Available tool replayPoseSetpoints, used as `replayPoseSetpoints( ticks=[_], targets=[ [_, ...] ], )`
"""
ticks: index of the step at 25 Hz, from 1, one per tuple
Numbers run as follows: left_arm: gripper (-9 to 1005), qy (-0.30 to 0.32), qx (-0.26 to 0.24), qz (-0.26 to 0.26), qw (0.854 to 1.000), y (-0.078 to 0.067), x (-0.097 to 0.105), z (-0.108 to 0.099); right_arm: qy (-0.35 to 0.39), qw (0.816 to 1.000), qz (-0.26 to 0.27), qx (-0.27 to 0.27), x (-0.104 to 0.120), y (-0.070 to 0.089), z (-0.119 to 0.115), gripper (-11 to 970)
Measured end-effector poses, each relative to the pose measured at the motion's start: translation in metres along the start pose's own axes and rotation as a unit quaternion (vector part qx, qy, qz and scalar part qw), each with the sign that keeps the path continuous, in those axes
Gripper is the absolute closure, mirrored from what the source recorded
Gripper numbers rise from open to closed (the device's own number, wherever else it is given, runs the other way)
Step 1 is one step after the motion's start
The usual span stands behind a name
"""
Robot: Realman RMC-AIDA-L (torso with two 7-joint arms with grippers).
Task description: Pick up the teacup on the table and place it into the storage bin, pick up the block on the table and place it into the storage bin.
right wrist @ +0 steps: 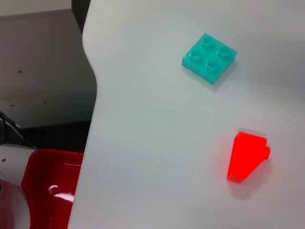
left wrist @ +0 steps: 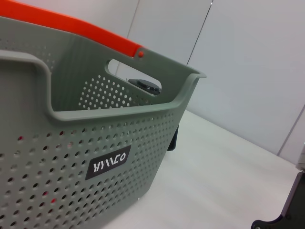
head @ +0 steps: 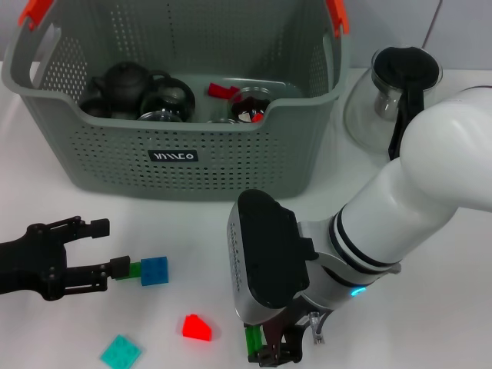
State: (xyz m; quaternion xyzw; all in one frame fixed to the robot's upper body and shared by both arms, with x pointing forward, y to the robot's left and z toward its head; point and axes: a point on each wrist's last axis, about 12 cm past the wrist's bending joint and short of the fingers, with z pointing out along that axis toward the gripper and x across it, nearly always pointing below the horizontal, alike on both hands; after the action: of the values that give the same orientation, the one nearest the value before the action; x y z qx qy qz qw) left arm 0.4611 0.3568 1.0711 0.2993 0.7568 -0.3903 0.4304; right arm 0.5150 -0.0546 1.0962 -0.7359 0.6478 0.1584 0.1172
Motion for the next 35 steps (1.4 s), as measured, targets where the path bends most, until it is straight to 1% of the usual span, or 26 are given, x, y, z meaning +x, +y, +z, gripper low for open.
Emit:
replayPoseSetpoints(
  ticks=[4,8,11,14,18,21,23,25,26,27,29,31,35],
  targets=[
    [124,0.0,-0.001,-0.001,1.0,0.0,0.0,0.0,0.001,1.0,0.0,0.0,-0.001,0.0,-0.001,519],
    [124,-0.001,0.001,-0.002,1.0,-0.001,0.0,-0.001,-0.005,1.0,0.004,0.006,-0.003,-0.002,-0.007,524],
    [124,-0.001,0.001,-0.003,1.0,-0.001,0.001,-0.001,-0.012,1.0,0.013,0.011,-0.005,-0.005,-0.018,527],
    [124,0.0,0.001,-0.003,1.0,-0.001,0.001,-0.002,-0.036,0.999,0.03,0.019,-0.007,-0.012,-0.044,526],
    [124,0.0,0.0,-0.002,1.0,-0.001,0.0,-0.003,-0.094,0.993,0.056,0.031,-0.01,-0.021,-0.086,526],
    [125,0.001,0.0,0.0,1.0,0.0,0.0,-0.004,-0.152,0.986,0.064,0.039,-0.016,-0.026,-0.119,527],
    [125,0.002,0.001,0.002,1.0,-0.001,-0.001,-0.004,-0.189,0.978,0.067,0.06,-0.019,-0.031,-0.141,527],
    [125,0.002,0.001,0.004,1.0,0.0,-0.001,-0.004,-0.218,0.969,0.073,0.089,-0.02,-0.039,-0.159,527],
    [125,0.001,0.001,0.005,1.0,0.0,-0.001,-0.004,-0.245,0.959,0.084,0.119,-0.019,-0.05,-0.176,527],
    [125,0.0,0.001,0.006,1.0,0.0,-0.002,-0.004,-0.245,0.959,0.084,0.119,-0.019,-0.05,-0.176,527],
    [125,-0.002,0.0,0.009,1.0,0.001,-0.003,-0.004,-0.269,0.948,0.092,0.142,-0.016,-0.061,-0.19,527],
    [125,-0.004,0.0,0.011,1.0,0.001,-0.004,-0.003,-0.288,0.939,0.1,0.16,-0.014,-0.071,-0.198,527],
    [125,-0.007,0.0,0.014,1.0,0.003,-0.008,0.001,-0.305,0.922,0.122,0.204,-0.008,-0.095,-0.204,526]
  ],
)
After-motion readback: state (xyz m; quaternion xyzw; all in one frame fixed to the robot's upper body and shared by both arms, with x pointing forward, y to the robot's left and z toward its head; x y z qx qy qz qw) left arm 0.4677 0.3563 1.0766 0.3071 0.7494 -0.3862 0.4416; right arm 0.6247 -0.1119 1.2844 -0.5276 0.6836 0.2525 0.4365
